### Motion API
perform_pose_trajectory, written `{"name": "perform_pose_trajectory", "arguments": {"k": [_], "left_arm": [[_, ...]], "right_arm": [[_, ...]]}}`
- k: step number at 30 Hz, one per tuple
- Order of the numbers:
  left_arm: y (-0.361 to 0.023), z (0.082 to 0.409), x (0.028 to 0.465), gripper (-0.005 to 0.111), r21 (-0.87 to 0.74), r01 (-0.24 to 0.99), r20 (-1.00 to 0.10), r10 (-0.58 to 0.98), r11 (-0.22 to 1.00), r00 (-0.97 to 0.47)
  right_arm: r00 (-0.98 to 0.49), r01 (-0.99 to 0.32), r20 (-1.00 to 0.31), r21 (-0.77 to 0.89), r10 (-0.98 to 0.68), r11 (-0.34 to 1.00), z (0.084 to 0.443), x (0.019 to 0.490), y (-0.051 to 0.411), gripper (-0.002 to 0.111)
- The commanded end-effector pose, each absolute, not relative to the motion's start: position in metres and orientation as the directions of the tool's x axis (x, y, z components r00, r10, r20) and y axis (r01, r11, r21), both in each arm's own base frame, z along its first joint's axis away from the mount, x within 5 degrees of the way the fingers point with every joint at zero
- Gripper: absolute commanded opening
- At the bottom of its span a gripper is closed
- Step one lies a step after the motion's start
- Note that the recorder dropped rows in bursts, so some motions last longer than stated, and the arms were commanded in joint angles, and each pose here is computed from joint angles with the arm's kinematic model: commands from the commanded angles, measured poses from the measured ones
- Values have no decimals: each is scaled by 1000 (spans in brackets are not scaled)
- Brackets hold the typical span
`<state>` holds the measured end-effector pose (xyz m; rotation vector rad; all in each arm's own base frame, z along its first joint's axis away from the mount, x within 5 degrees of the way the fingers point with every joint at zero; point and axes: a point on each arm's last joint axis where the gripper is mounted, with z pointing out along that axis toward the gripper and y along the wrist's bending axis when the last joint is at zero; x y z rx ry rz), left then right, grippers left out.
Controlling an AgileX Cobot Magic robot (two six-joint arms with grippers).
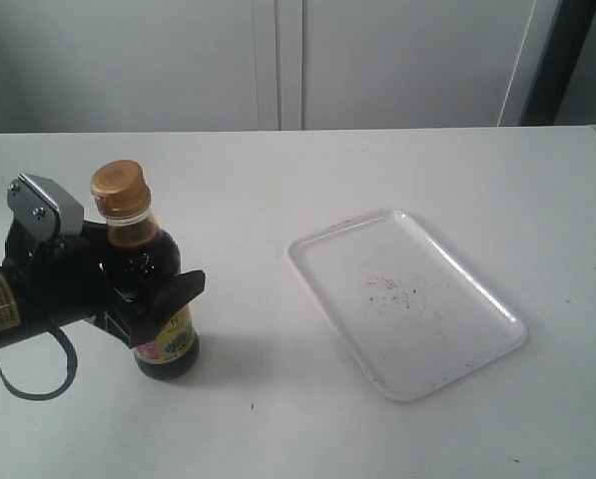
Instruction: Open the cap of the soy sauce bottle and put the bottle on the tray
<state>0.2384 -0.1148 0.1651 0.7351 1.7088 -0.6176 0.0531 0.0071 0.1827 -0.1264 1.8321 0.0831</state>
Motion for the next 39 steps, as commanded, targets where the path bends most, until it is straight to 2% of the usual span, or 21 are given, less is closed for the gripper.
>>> {"name": "perform_pose_trajectory", "arguments": {"k": [1,11,13,16,23,37,39], "left_arm": [[-115,158,239,105,-35,733,-966,166,679,-200],[-117,146,241,104,-34,744,-968,164,668,-192],[-116,146,241,100,-32,743,-967,169,668,-193],[-116,146,241,80,-23,746,-967,175,665,-186],[-115,142,241,0,-18,742,-956,206,671,-210],[-118,144,238,0,31,780,-961,234,625,-149],[-118,145,238,0,31,781,-962,230,624,-146]], "right_arm": [[-254,-126,-966,-16,-47,992,182,53,7,0],[-254,-126,-966,-16,-47,992,182,53,7,0],[-254,-126,-966,-16,-47,992,182,53,7,0],[-254,-126,-966,-16,-47,992,182,53,7,0],[-254,-126,-966,-16,-47,992,182,53,7,0],[-254,-126,-966,-16,-47,992,182,53,7,0],[-248,-123,-965,-54,-83,991,182,53,5,0]]}}
